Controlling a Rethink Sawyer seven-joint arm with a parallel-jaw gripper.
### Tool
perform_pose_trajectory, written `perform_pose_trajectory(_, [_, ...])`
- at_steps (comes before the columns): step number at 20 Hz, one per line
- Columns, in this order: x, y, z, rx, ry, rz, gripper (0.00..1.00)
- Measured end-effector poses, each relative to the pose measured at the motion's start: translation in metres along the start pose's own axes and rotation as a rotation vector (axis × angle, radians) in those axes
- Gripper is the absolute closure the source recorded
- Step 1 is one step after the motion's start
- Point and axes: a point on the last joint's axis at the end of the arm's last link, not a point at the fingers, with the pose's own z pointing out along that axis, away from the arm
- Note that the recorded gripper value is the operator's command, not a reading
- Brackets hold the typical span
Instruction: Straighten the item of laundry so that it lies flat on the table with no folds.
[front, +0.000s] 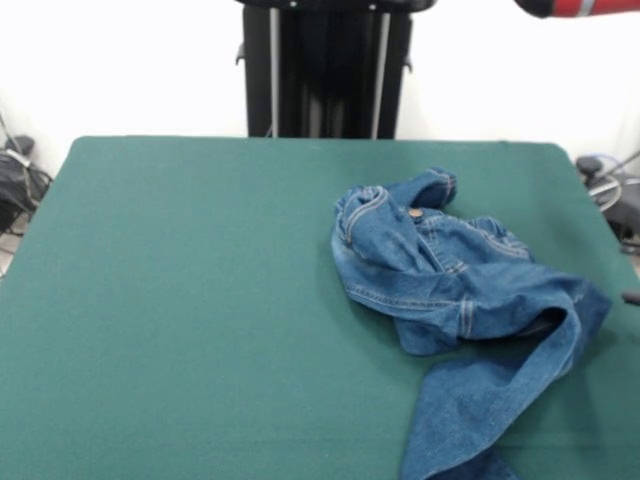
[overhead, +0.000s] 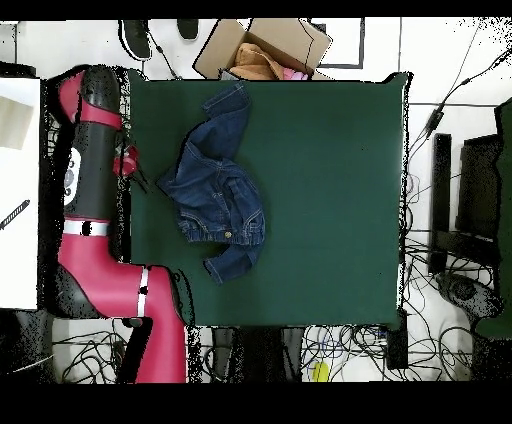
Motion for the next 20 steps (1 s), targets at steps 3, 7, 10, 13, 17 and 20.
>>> perform_pose_trajectory(3, [0.000,-0.005,-0.006,-0.006,0.008,0.000,0.00])
perform_pose_trajectory(7, [-0.002,-0.013,-0.015,-0.013,0.013,0.006,0.00])
perform_pose_trajectory(10, [-0.003,-0.017,-0.021,-0.020,0.013,0.010,0.00])
perform_pose_trajectory(13, [-0.005,-0.022,-0.027,-0.031,0.013,0.012,0.00])
perform_pose_trajectory(17, [-0.004,-0.025,-0.032,-0.048,0.022,0.003,0.00])
perform_pose_trajectory(20, [-0.004,-0.027,-0.037,-0.062,0.030,-0.006,0.00])
